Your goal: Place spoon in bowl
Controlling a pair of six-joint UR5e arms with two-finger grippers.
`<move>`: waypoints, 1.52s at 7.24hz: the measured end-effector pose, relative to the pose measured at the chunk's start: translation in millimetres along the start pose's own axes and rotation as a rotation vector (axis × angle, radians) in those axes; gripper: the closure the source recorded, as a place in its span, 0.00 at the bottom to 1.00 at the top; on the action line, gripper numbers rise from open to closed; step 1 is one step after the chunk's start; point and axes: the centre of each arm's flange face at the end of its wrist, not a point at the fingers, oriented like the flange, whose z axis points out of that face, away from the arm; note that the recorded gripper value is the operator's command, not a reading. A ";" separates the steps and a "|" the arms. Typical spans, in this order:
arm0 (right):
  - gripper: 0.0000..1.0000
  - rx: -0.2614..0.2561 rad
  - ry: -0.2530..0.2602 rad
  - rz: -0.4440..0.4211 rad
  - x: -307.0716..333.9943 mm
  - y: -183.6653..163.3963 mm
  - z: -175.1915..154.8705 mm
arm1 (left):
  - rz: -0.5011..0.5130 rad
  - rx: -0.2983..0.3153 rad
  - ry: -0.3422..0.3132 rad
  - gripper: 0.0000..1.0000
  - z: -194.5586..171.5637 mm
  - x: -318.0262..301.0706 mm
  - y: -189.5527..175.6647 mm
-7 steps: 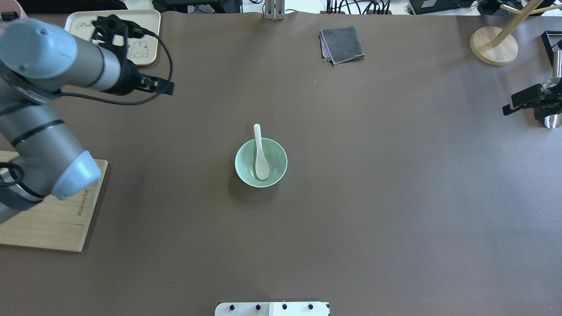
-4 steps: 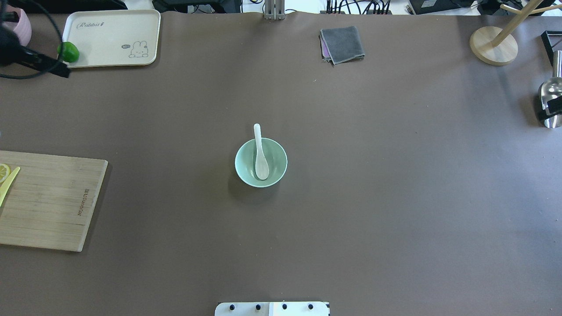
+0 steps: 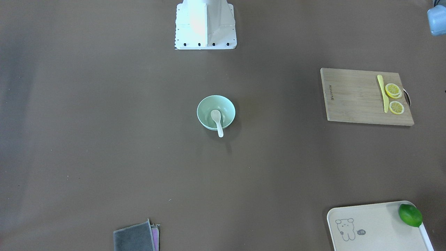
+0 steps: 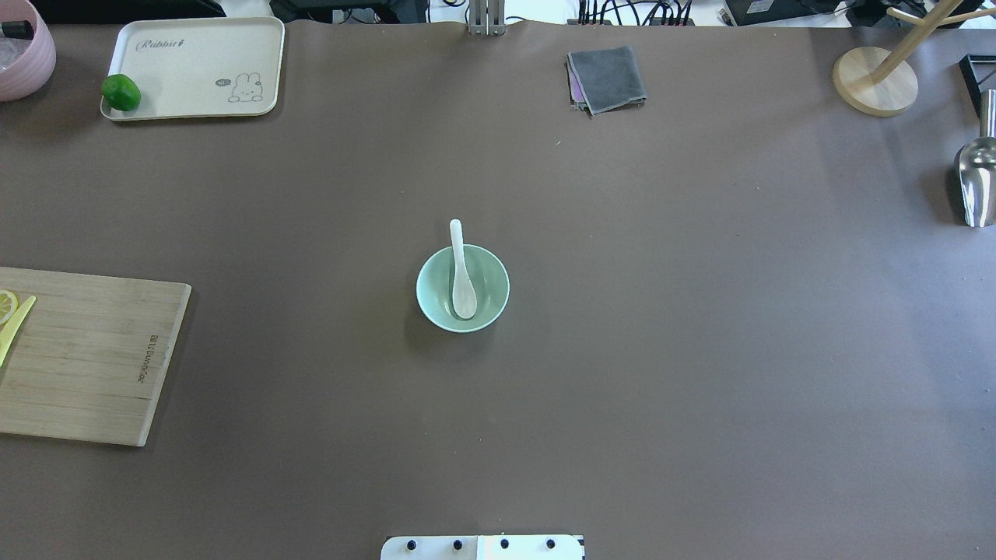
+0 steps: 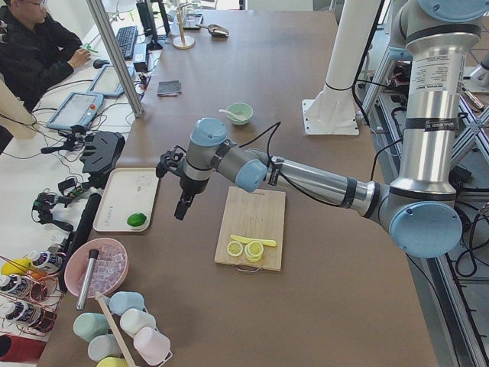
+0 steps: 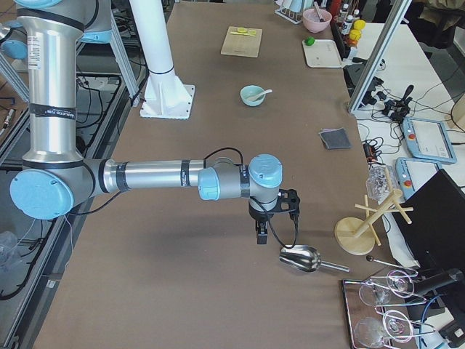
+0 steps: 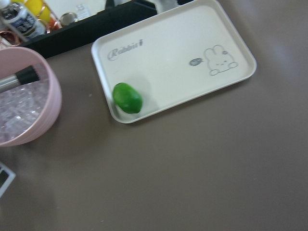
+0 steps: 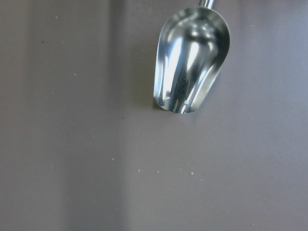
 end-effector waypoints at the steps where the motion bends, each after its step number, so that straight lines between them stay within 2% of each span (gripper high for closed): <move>1: 0.00 -0.025 0.005 -0.028 14.5 6.3 -7.5 | -0.037 -0.025 -0.033 0.02 12.7 -24.3 11.4; 2: 0.00 -0.044 0.009 -0.035 21.8 10.4 -10.3 | -0.067 -0.041 -0.038 0.02 17.0 -39.5 18.4; 5: 0.00 -0.058 -0.026 -0.020 23.6 14.2 -6.9 | -0.157 -0.103 0.078 0.02 6.8 -66.3 36.6; 7: 0.00 -0.056 -0.045 -0.019 22.3 14.6 -5.8 | -0.164 -0.120 0.094 0.02 3.9 -86.1 61.1; 11: 0.00 -0.053 -0.053 -0.021 21.3 14.4 -6.0 | -0.170 -0.127 0.097 0.02 5.4 -92.1 67.3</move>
